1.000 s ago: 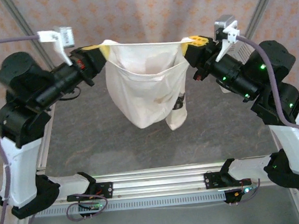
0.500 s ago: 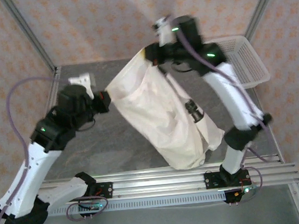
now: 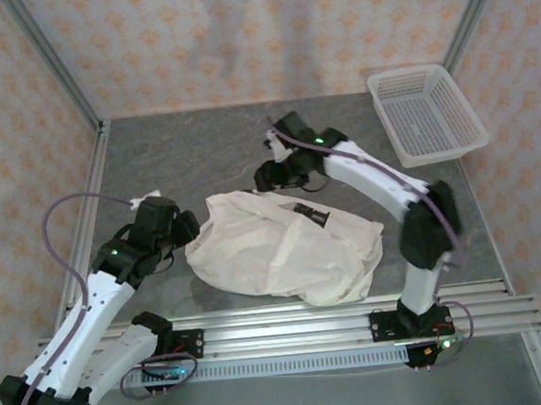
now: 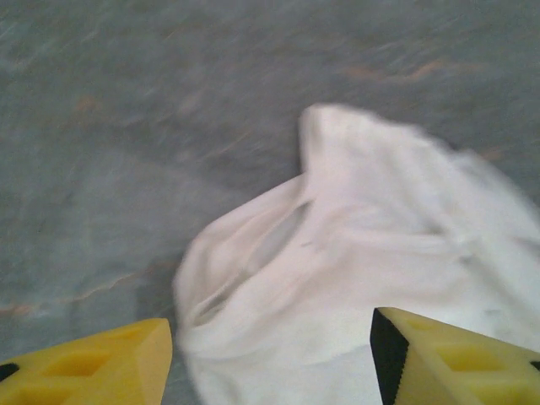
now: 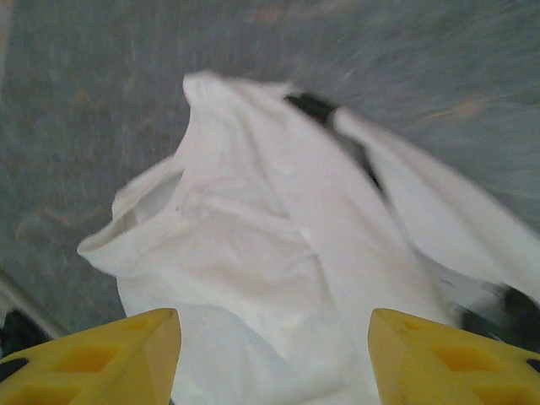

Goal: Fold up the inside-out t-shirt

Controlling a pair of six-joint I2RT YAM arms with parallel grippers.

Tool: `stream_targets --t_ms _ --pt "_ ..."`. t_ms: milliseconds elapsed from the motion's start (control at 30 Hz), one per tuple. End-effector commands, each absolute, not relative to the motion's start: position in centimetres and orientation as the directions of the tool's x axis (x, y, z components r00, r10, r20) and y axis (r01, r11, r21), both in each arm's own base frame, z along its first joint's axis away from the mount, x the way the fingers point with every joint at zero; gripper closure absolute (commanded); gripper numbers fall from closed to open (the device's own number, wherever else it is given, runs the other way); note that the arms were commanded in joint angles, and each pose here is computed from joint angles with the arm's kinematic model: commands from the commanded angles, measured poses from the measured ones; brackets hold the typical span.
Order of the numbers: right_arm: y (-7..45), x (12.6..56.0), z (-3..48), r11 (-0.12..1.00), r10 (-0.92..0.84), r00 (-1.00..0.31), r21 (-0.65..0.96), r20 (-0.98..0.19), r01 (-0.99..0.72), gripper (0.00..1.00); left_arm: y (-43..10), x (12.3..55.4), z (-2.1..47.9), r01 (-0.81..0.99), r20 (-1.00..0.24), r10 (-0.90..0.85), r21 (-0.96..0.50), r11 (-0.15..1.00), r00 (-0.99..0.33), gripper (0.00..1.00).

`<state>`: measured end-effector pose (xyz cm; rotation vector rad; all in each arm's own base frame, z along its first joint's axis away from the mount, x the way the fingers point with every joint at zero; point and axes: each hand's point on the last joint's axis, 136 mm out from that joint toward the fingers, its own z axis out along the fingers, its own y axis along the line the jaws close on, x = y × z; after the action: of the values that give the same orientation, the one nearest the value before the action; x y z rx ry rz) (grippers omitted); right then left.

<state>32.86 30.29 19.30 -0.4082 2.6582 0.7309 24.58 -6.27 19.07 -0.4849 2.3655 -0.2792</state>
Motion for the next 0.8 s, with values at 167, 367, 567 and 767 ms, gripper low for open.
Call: stream_targets --t_ms 167,367,567,767 --pt "26.9 31.5 13.3 0.921 -0.097 -0.901 0.304 -0.423 -0.242 0.29 -16.6 26.3 17.8 0.105 -0.496 -0.103 -0.374 0.921 -0.862 0.29" --pt "29.5 32.7 9.2 0.92 -0.22 -0.914 0.24 -0.342 -0.311 0.37 -18.2 27.1 15.7 0.077 -0.454 -0.114 -0.382 0.921 -0.884 0.28" --pt "31.5 33.7 9.0 0.906 -0.229 -0.923 0.279 -0.31 -0.318 0.92 -17.1 26.3 14.1 0.045 -0.426 -0.107 -0.332 0.942 -0.898 0.28" --pt "33.3 31.7 15.9 0.789 -0.122 -0.913 0.52 -0.388 -0.327 1.0 -19.0 26.3 12.0 -0.011 -0.342 -0.177 -0.435 0.9 -0.923 0.28"
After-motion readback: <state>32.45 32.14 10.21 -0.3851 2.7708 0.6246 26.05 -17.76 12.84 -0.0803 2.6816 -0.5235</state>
